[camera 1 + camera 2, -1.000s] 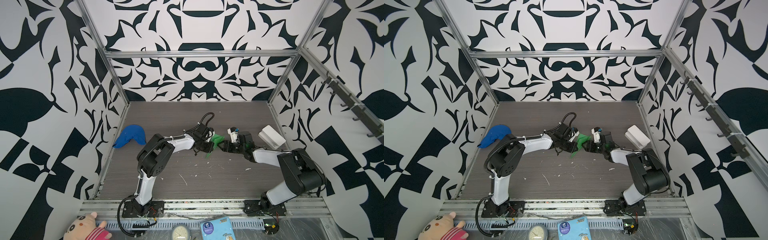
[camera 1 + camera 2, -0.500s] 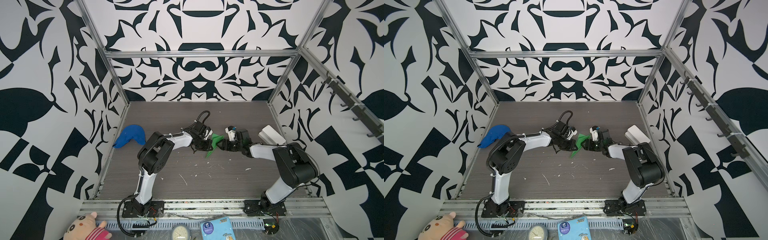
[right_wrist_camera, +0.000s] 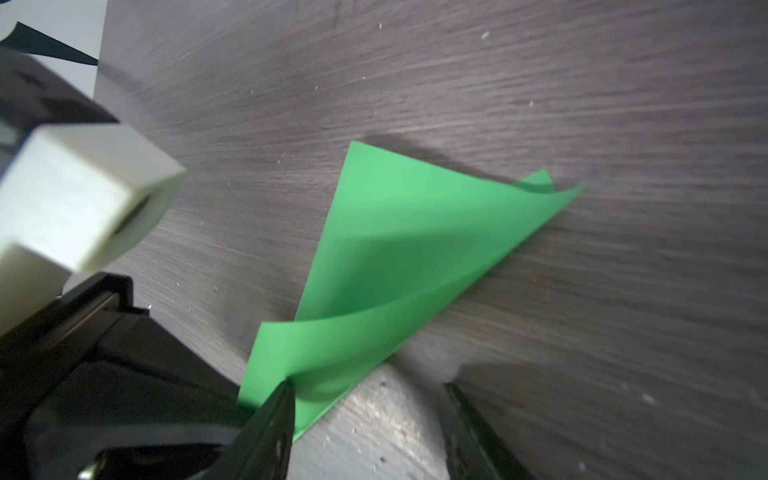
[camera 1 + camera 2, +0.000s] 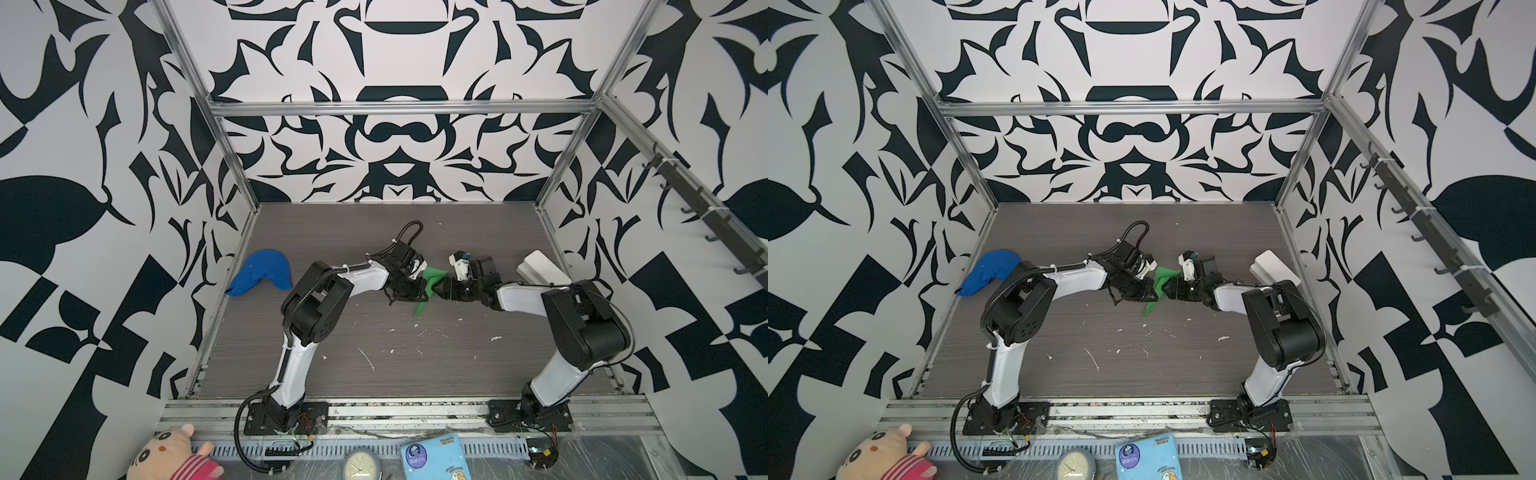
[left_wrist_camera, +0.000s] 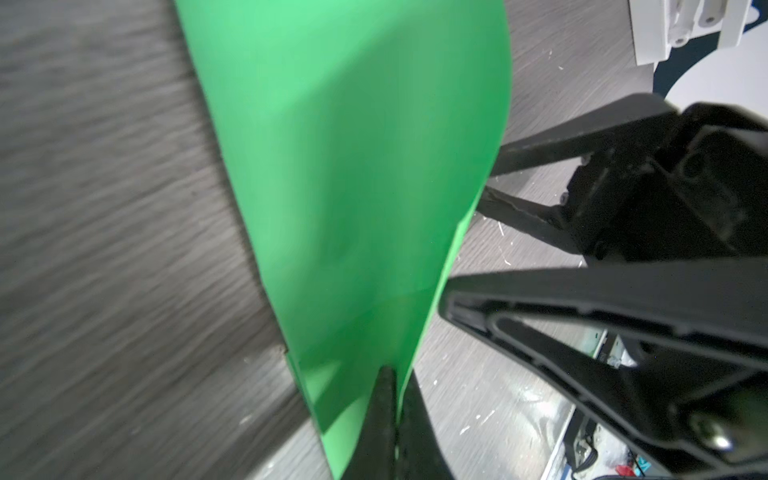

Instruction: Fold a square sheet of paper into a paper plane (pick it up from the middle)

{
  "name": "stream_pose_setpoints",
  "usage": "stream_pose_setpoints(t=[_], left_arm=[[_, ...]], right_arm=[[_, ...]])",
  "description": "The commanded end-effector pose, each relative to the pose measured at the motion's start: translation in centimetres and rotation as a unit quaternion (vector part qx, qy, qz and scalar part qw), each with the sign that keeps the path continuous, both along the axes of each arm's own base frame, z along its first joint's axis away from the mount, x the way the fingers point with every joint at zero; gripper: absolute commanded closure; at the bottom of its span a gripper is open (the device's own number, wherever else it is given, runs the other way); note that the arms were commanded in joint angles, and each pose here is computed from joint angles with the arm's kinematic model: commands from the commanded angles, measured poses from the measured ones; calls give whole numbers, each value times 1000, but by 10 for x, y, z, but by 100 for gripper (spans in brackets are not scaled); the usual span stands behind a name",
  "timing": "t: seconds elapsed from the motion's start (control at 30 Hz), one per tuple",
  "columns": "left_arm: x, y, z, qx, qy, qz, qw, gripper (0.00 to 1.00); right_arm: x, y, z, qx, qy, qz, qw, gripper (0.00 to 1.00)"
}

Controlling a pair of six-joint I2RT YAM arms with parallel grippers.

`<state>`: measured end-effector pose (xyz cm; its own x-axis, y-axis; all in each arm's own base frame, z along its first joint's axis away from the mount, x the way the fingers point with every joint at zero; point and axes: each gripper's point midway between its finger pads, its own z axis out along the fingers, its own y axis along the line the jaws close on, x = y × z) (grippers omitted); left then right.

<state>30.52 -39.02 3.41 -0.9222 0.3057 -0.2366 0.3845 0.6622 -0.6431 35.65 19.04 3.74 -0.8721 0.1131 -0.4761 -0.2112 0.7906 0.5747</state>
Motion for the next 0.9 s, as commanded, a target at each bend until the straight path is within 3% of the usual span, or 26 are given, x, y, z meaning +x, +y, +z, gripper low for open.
stream_pose_setpoints(t=[0.0, 0.27, 0.87], left_arm=[[-3, 4, -9, 5, 18, 15, 1000, 95], [4, 8, -11, -6, 14, 45, 999, 95], [16, 20, 8, -110, 5, 94, 989, 95]], right_arm=[[7, 1, 7, -2, -6, 5, 1000, 40], [6, 4, 1, -7, 6, 17, 1000, 40], [3, 20, 24, 30, -25, 60, 997, 38]])
